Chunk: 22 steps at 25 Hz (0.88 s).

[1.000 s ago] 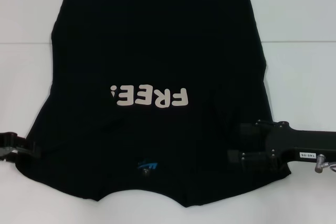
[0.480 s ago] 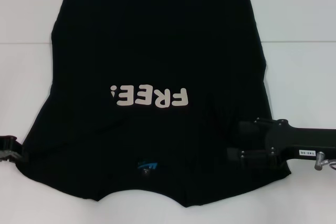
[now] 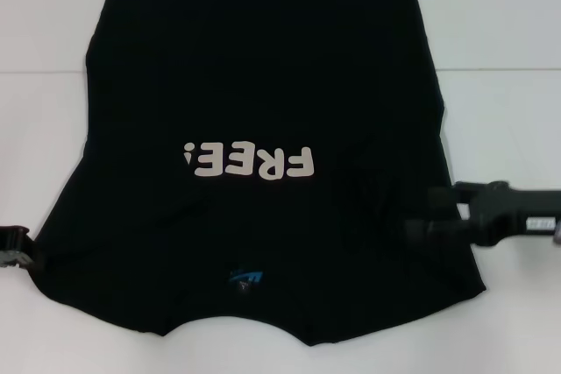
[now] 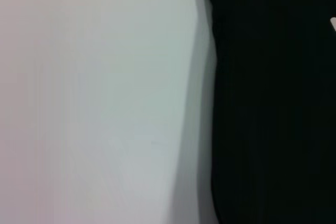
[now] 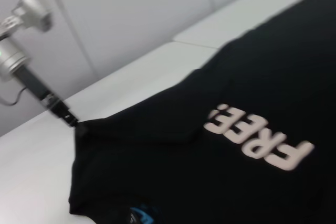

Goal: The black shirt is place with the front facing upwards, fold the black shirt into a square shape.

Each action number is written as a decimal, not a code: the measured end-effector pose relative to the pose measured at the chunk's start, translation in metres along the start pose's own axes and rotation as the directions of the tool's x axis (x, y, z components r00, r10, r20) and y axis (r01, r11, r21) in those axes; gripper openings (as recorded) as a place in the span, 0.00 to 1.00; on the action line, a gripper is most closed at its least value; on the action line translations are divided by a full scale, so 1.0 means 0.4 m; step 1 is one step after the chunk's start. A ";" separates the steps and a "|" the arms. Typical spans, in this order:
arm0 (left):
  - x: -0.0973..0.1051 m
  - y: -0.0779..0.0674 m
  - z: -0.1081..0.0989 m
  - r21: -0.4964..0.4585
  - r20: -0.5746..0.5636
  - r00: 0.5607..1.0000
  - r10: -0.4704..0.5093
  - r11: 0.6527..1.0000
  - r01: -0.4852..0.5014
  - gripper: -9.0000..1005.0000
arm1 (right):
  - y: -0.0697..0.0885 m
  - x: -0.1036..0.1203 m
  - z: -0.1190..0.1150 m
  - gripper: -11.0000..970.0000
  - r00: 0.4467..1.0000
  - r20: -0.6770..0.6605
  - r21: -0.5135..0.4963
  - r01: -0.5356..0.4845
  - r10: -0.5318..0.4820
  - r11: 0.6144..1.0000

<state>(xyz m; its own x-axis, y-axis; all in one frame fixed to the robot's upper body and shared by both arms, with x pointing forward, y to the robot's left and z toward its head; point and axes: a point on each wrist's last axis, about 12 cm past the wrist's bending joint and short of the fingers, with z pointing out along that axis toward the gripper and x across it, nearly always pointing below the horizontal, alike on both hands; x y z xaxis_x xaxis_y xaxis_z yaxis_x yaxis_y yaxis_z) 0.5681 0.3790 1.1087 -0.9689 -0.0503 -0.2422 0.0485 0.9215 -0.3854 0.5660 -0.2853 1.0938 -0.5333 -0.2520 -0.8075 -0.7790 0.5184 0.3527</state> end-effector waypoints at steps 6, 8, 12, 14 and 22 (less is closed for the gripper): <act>-0.009 -0.012 -0.009 0.038 0.004 1.000 0.002 0.999 -0.003 0.04 | -0.038 -0.119 -0.067 0.97 0.950 -0.206 0.129 -0.211 0.234 0.969; -0.011 -0.014 -0.011 0.044 0.008 1.000 0.003 0.999 -0.003 0.04 | -0.045 -0.149 -0.079 0.97 0.902 -0.279 0.192 -0.283 0.329 0.940; -0.012 -0.017 -0.011 0.049 0.004 1.000 0.010 0.999 -0.010 0.04 | -0.045 -0.165 -0.085 0.97 0.796 -0.374 0.308 -0.378 0.476 0.873; -0.012 -0.018 -0.011 0.051 0.002 1.000 0.011 0.999 -0.011 0.04 | -0.038 -0.157 -0.080 0.97 0.770 -0.396 0.310 -0.400 0.500 0.862; -0.010 -0.017 -0.011 0.054 -0.002 1.000 0.011 0.998 -0.011 0.04 | -0.049 -0.093 -0.065 0.97 0.718 -0.398 0.333 -0.467 0.571 0.819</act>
<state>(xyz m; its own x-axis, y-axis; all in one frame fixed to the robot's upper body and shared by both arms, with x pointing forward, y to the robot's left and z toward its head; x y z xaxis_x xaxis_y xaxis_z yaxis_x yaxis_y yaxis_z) 0.5707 0.3747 1.1160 -0.9687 -0.0394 -0.2450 0.0722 0.8998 -0.4304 0.5926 -0.3072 1.1292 -0.9590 -0.2101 -0.1901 -0.2792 0.8147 0.5082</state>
